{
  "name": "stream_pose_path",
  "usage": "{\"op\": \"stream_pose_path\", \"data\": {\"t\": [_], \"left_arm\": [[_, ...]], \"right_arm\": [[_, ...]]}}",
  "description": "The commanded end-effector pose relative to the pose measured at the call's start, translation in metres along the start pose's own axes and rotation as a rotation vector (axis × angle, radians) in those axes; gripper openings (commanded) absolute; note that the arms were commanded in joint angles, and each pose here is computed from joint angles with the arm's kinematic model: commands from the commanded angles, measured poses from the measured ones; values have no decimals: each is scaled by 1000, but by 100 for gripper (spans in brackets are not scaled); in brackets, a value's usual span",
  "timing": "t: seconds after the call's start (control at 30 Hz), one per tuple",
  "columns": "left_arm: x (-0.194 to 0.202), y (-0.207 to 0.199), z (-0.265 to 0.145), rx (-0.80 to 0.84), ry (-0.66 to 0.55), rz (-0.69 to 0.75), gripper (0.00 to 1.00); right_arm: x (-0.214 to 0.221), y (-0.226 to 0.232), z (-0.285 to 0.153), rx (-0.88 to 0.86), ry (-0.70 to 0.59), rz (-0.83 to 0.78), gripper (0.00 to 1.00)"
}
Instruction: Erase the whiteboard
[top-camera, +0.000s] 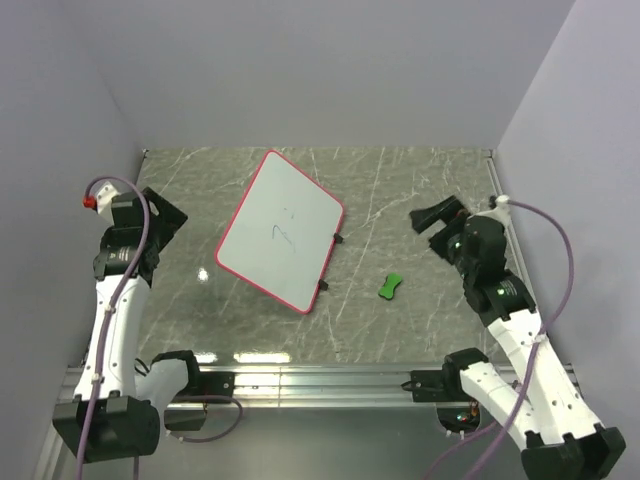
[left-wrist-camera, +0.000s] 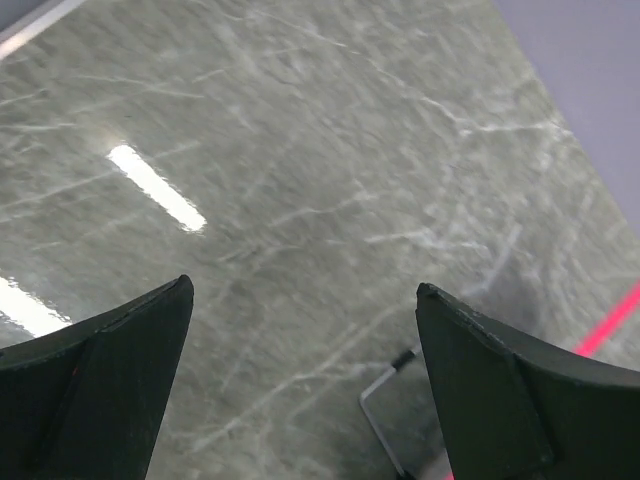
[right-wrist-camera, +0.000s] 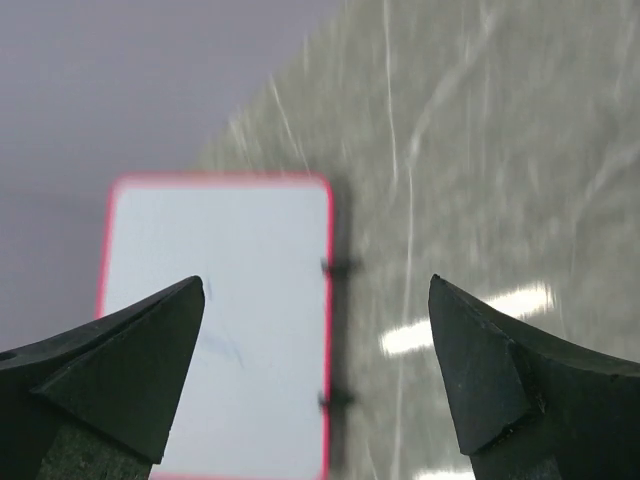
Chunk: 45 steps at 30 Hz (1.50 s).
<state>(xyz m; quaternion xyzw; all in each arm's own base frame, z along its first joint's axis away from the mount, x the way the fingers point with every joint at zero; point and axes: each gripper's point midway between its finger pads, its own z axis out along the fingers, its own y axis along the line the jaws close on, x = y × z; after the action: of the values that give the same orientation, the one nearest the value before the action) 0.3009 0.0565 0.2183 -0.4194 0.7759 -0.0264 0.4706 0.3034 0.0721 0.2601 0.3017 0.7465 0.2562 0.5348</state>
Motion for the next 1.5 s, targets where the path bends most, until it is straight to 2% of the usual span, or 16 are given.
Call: {"op": "stream_pose_path", "data": {"t": [0.0, 0.03, 0.07, 0.1, 0.17, 0.3, 0.37, 0.47, 0.53, 0.63, 0.97, 1.1, 1.23, 1.27, 1.37, 1.47], "left_arm": [[-10, -23, -34, 111, 12, 10, 99], [-4, -28, -38, 127, 20, 33, 100], [1, -34, -39, 165, 36, 59, 99], [10, -54, -46, 285, 81, 79, 99], [23, -67, -49, 373, 127, 93, 99], [24, -85, -59, 470, 156, 95, 99], [28, -97, -67, 551, 179, 120, 97], [33, -109, -76, 636, 206, 136, 96], [38, -110, -76, 649, 217, 146, 95], [38, -107, -75, 639, 215, 165, 89], [41, -118, -81, 704, 223, 201, 89], [41, -128, -83, 751, 236, 205, 88], [38, -130, -80, 745, 233, 213, 87], [39, -131, -79, 745, 233, 217, 87], [42, -131, -76, 746, 243, 223, 88], [44, -133, -72, 751, 253, 233, 87]], "right_arm": [[64, -32, -31, 154, 256, -31, 100], [77, -43, -42, 208, 315, -70, 100], [79, -51, -45, 252, 325, -83, 100], [79, -57, -48, 281, 329, -94, 100], [84, -69, -54, 327, 347, -107, 100], [90, -86, -56, 412, 366, -121, 99], [112, -87, -47, 416, 478, -142, 98], [135, -95, -34, 480, 580, -153, 96], [144, -98, -25, 499, 602, -150, 92], [143, -100, -10, 530, 563, -128, 88], [176, -98, 25, 557, 626, -136, 83], [188, -105, 34, 605, 647, -148, 78], [189, -111, 43, 633, 647, -188, 66], [190, -109, 46, 621, 649, -191, 55], [200, -118, 48, 648, 685, -210, 48], [205, -130, 49, 686, 690, -226, 47]]}}
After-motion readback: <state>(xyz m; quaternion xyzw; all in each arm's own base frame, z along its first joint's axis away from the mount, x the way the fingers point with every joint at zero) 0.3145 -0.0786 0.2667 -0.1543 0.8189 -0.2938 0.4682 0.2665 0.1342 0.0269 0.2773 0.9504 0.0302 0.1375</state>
